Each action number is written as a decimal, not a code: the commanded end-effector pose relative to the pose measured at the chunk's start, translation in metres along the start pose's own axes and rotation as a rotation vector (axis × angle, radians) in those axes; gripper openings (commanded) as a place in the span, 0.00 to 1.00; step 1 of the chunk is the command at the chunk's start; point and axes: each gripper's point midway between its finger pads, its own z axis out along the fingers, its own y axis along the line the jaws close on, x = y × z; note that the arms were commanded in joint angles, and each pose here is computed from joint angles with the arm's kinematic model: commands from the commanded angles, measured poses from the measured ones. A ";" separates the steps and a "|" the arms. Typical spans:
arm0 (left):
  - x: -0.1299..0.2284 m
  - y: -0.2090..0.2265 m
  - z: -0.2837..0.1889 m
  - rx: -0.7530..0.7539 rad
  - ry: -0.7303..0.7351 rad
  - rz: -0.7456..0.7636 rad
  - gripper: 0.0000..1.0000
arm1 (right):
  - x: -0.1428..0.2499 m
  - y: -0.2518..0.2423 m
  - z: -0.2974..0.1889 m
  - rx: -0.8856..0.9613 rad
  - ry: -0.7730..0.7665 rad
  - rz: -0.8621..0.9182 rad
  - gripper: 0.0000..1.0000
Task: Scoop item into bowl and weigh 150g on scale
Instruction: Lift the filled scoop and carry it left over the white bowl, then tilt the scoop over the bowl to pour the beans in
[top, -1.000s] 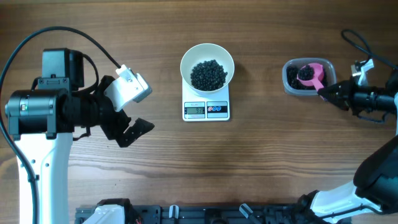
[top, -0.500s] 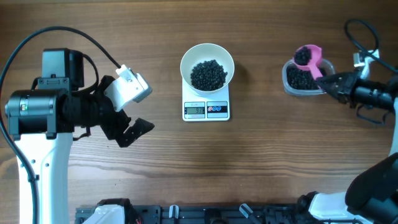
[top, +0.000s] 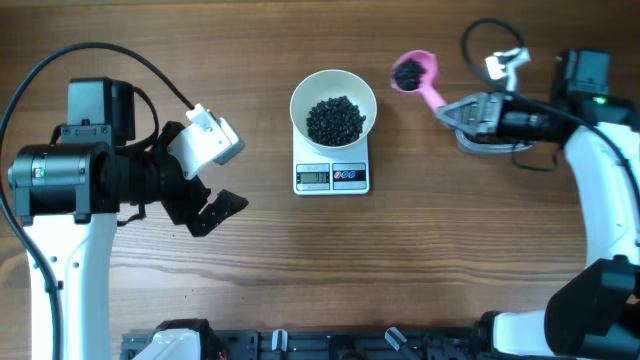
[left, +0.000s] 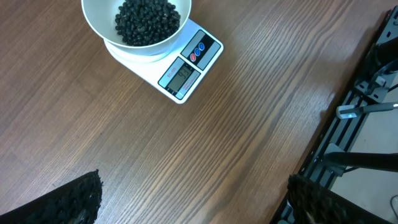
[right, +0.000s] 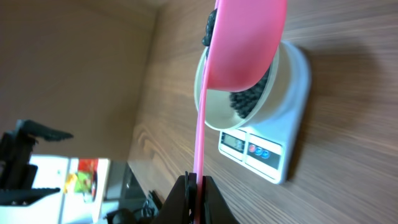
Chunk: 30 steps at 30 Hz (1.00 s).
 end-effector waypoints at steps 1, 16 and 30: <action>-0.004 -0.001 -0.006 -0.013 -0.019 0.017 1.00 | 0.008 0.015 0.020 0.030 0.042 -0.030 0.04; -0.004 -0.001 -0.006 -0.013 -0.019 0.017 1.00 | 0.018 -0.006 0.085 0.499 0.118 -0.406 0.04; -0.004 -0.001 -0.006 -0.013 -0.019 0.017 1.00 | 0.018 0.007 0.107 0.627 0.117 -0.643 0.04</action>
